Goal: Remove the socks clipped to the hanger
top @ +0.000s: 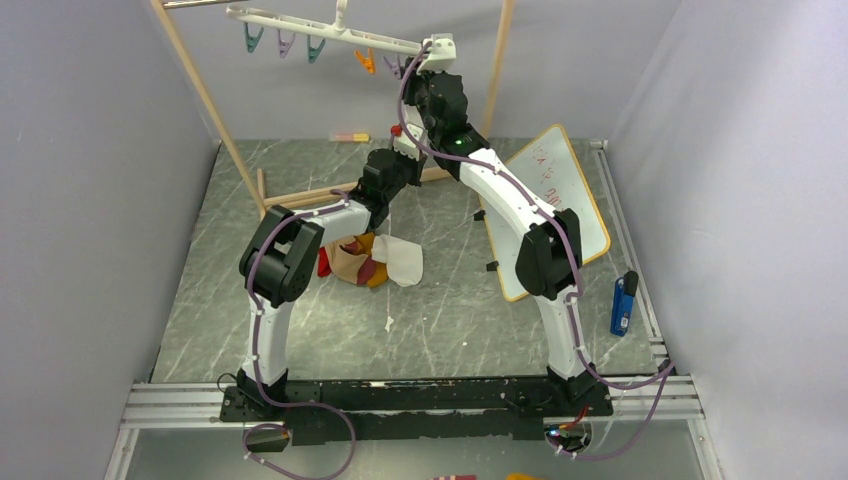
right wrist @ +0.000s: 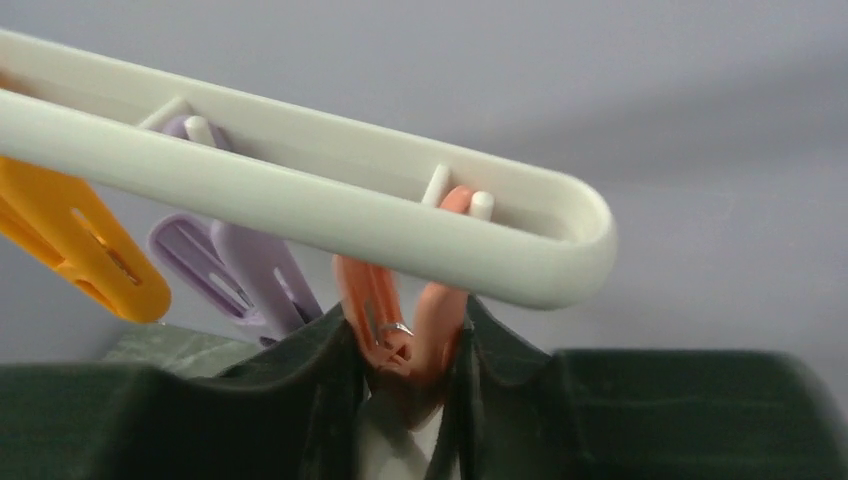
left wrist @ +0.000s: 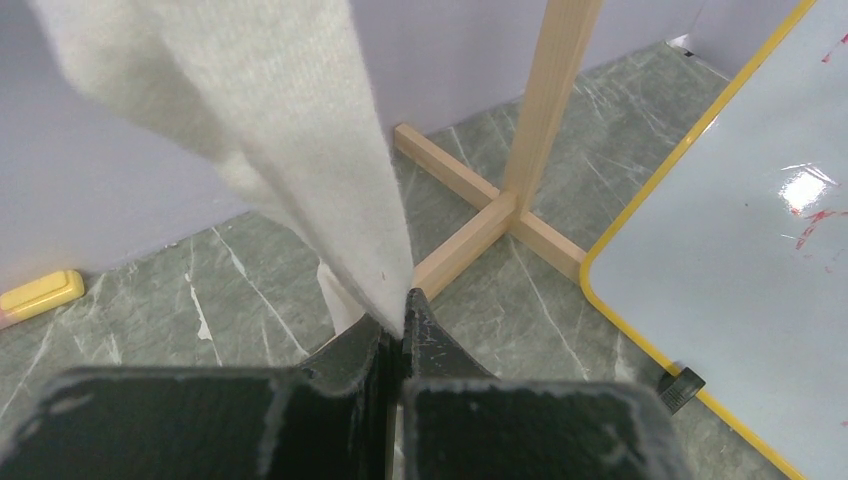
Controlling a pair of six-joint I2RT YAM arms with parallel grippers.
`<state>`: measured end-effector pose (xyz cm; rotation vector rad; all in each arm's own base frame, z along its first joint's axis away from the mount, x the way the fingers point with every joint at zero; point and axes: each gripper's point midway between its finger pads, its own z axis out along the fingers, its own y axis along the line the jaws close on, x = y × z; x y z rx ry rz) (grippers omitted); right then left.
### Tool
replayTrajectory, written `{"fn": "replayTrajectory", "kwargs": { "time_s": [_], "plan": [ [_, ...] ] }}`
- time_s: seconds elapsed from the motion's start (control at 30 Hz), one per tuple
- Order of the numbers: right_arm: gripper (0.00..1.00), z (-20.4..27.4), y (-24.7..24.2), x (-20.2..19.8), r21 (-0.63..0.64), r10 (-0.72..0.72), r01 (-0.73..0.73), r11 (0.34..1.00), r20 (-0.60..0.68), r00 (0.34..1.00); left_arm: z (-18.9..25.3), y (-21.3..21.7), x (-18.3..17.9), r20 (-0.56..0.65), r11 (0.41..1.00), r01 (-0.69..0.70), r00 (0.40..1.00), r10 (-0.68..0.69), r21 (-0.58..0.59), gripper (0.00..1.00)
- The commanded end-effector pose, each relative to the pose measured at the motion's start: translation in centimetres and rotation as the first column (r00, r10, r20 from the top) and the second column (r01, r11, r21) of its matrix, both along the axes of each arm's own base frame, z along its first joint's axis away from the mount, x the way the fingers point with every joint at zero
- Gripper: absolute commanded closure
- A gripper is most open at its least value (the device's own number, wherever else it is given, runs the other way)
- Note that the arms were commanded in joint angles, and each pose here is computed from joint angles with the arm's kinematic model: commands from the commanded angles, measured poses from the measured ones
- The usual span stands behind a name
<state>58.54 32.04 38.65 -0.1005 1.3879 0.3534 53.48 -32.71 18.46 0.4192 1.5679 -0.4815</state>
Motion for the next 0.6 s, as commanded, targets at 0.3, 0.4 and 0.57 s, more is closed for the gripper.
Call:
{"fn": "replayTrajectory", "kwargs": {
  "time_s": [0.3,0.4,0.57],
  "plan": [
    [1.0,3.38,-0.41,-0.92,0.032,0.013,-0.015,0.999,0.074,0.997,3.67,-0.15,-0.64,0.056,0.999,0.005,0.998,-0.002,-0.052,0.95],
    [1.0,3.55,-0.36,-0.99,0.03,0.017,-0.019,0.999,0.078,0.997,3.76,-0.14,-0.61,0.057,0.999,0.005,0.998,-0.001,-0.054,0.95],
    [1.0,3.82,-0.03,-1.21,0.022,0.041,-0.043,0.999,0.084,0.996,3.93,-0.24,-0.61,0.059,0.998,0.008,0.998,-0.005,-0.055,0.95]
  ]
}}
